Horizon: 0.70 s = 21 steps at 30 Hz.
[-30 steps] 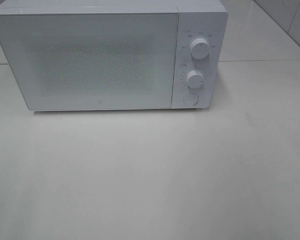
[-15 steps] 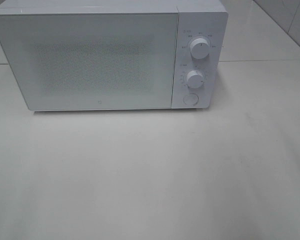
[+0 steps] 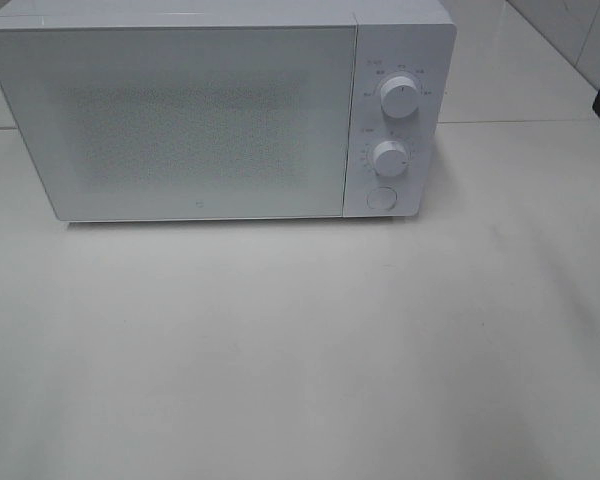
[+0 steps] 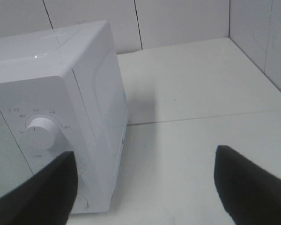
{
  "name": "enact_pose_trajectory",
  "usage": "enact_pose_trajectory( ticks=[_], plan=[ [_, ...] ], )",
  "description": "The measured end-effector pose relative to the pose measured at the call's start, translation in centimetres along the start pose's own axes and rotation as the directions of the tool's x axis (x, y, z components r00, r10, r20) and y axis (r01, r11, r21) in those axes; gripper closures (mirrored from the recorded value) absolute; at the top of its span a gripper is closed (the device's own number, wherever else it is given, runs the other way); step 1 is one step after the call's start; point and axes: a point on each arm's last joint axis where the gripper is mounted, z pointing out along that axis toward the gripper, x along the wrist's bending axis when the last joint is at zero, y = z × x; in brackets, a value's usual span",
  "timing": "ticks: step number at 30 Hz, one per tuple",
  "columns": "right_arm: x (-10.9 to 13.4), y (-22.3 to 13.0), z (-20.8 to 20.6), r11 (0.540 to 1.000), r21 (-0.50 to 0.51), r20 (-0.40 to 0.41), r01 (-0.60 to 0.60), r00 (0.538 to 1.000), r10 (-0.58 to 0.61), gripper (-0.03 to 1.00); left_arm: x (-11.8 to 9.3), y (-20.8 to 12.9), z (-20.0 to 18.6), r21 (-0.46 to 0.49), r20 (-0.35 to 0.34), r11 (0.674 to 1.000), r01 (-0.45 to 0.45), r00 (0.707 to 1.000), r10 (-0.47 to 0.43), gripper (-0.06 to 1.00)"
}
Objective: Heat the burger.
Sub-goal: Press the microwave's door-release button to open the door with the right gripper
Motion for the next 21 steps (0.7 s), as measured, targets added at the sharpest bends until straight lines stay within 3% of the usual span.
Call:
enact_pose_trajectory(
  ticks=[7, 12, 21],
  plan=[
    [-0.2, -1.3, 1.1, 0.993, -0.086, 0.01, 0.083, 0.997, -0.082, 0.2, 0.0, 0.0, 0.0, 0.0, 0.0, 1.0, 0.0, 1.0, 0.0, -0.05],
    [-0.7, -2.5, 2.3, 0.993, -0.074, 0.063, 0.088, 0.995, -0.084, 0.2, 0.0, 0.0, 0.0, 0.0, 0.0, 1.0, 0.0, 1.0, 0.0, -0.05],
    [3.0, -5.6, 4.0, 0.984, -0.015, 0.013, 0.178, 0.984, -0.178, 0.2, 0.0, 0.0, 0.0, 0.0, 0.0, 1.0, 0.0, 1.0, 0.0, -0.05]
  ],
)
